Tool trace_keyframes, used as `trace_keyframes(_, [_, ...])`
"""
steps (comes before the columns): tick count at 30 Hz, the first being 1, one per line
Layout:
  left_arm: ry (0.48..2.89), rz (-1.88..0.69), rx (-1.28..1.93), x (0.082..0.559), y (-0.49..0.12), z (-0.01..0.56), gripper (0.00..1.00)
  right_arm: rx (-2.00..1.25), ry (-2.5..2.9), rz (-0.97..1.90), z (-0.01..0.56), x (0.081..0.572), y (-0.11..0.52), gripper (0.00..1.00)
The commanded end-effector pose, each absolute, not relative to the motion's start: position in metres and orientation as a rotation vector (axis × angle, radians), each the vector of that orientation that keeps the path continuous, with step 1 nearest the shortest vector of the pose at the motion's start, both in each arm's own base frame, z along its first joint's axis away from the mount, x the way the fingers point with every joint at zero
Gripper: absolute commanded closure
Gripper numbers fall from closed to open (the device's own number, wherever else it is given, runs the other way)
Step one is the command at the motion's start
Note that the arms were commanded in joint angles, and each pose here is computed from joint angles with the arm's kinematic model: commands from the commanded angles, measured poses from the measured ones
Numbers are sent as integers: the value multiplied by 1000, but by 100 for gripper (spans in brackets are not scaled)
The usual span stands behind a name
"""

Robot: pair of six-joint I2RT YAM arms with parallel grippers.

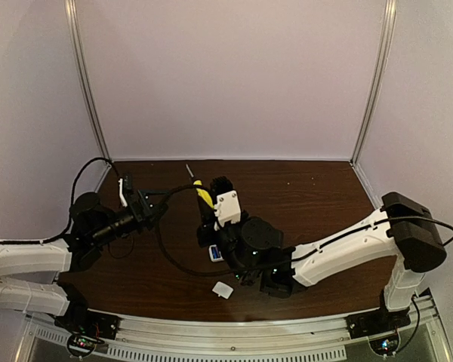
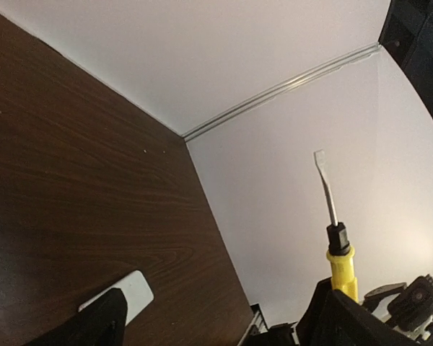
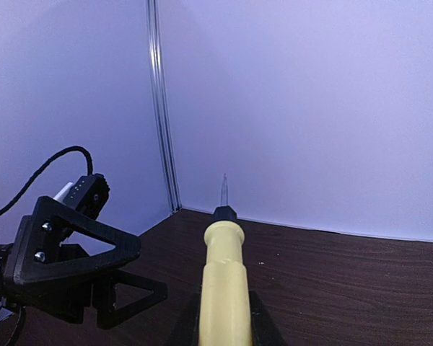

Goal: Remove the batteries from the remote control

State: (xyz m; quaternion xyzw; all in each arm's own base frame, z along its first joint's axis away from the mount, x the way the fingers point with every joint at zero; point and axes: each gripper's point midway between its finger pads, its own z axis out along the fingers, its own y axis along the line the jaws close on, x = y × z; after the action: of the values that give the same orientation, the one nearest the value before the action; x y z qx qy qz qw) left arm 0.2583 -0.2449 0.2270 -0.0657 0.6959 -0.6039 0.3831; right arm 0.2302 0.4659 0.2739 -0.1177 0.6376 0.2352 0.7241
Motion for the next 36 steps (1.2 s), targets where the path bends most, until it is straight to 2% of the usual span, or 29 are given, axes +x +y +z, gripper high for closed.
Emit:
trace_keyframes(1, [1784, -1272, 52, 260, -239, 229, 3, -343, 1548, 540, 256, 231, 447, 100])
trace_keyframes(8, [1705, -1034, 349, 251, -235, 227, 3, -483, 1770, 687, 241, 237, 421, 100])
trace_keyframes(13, [1659, -899, 504, 248, -242, 223, 6, -538, 1881, 783, 238, 222, 388, 100])
trace_keyframes(23, [1376, -601, 1046, 185, -325, 218, 12, -587, 2024, 923, 236, 176, 344, 100])
trace_keyframes(30, [1207, -402, 1230, 168, -358, 214, 15, -606, 2147, 949, 220, 158, 333, 100])
trace_keyframes(36, [1088, -369, 1383, 158, -379, 209, 32, -672, 2193, 1017, 215, 144, 340, 100])
